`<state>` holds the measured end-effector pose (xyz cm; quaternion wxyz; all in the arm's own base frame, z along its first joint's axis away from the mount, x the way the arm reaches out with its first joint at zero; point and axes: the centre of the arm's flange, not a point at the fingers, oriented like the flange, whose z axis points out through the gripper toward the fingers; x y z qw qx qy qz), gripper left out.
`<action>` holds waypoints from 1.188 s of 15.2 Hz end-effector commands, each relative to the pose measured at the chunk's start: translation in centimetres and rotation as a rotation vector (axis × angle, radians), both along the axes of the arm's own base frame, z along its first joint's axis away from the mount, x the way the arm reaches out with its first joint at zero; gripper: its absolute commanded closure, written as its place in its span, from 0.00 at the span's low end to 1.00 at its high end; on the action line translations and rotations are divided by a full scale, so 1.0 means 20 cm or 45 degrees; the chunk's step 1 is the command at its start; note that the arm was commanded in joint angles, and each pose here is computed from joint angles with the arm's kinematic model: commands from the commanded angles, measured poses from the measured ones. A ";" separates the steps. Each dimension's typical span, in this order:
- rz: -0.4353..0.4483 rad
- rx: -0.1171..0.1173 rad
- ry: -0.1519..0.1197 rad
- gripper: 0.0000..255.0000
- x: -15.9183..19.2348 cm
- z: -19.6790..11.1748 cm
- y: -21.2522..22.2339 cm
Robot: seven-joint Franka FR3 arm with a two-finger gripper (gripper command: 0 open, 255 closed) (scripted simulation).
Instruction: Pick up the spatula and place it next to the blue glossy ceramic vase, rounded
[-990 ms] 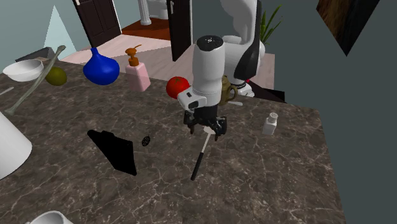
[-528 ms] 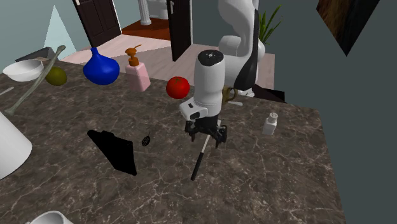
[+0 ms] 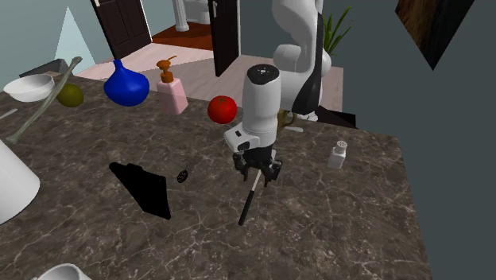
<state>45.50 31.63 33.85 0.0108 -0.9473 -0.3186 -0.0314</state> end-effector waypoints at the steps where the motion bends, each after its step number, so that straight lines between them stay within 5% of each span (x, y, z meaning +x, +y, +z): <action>1: 0.000 0.000 0.000 1.00 0.00 0.00 0.00; 9: 0.000 0.000 0.000 1.00 0.00 0.00 0.00; 18: 0.000 0.000 0.000 1.00 0.00 0.24 0.00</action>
